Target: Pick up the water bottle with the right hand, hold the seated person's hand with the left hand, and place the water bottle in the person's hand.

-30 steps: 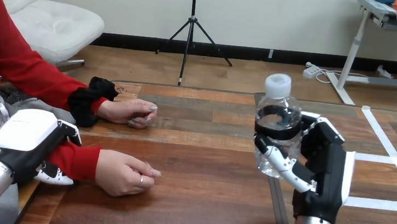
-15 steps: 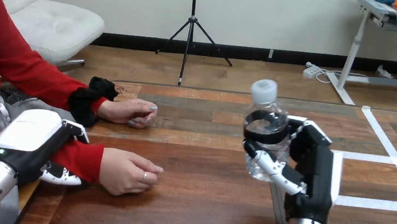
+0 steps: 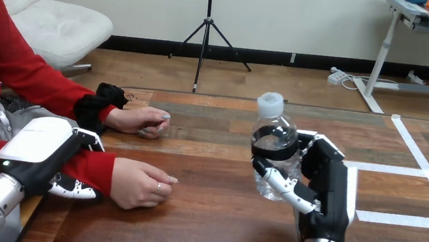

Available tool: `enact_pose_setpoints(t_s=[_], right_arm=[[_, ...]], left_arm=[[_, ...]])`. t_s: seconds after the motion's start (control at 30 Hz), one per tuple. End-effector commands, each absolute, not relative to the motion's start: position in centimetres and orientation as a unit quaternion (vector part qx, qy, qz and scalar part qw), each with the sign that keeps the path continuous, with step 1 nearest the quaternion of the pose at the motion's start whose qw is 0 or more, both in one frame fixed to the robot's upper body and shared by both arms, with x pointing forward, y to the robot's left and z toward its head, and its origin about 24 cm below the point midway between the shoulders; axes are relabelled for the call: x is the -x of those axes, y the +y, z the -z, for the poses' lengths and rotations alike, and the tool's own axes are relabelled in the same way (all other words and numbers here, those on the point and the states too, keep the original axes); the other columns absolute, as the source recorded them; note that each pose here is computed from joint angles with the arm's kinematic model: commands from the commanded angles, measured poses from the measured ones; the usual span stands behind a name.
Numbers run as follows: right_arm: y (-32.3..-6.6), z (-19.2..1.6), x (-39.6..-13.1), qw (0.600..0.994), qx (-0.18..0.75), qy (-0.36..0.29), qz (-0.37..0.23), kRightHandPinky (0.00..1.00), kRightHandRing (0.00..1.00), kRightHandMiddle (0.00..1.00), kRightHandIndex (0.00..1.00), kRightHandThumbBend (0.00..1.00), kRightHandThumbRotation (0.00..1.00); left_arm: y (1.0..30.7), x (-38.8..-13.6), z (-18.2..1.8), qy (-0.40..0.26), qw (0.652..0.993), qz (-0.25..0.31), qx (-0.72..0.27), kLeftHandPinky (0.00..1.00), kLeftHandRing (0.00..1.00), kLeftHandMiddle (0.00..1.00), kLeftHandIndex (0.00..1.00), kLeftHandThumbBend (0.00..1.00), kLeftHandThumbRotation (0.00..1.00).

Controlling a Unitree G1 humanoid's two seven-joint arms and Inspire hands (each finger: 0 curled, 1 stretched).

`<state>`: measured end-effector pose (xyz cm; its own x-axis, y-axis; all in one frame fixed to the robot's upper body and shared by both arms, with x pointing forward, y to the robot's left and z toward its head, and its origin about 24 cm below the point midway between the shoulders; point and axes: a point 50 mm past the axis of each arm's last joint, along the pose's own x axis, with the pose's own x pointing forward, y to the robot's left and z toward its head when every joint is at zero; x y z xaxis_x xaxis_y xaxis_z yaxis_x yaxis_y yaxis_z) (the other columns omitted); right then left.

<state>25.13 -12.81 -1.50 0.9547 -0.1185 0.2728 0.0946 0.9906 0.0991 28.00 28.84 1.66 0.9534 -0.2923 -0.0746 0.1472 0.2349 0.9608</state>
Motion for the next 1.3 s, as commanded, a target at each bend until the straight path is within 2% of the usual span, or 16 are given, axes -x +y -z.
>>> enact_pose_setpoints(t_s=[0.0, 1.27], right_arm=[[-9.4, -1.4, -27.4, 0.977, -0.091, -0.189, 0.036, 0.36, 0.41, 0.47, 0.47, 0.74, 0.0], [-7.9, -0.8, -27.1, 0.983, -0.066, -0.173, 0.014, 0.37, 0.42, 0.47, 0.47, 0.76, 0.0]], left_arm=[[26.5, -30.2, -4.2, -0.144, 0.801, 0.129, -0.567, 0.37, 0.44, 0.52, 0.53, 0.72, 0.22], [23.6, -31.3, -6.4, -0.235, 0.798, 0.157, -0.532, 0.3, 0.38, 0.48, 0.51, 0.7, 0.24]])
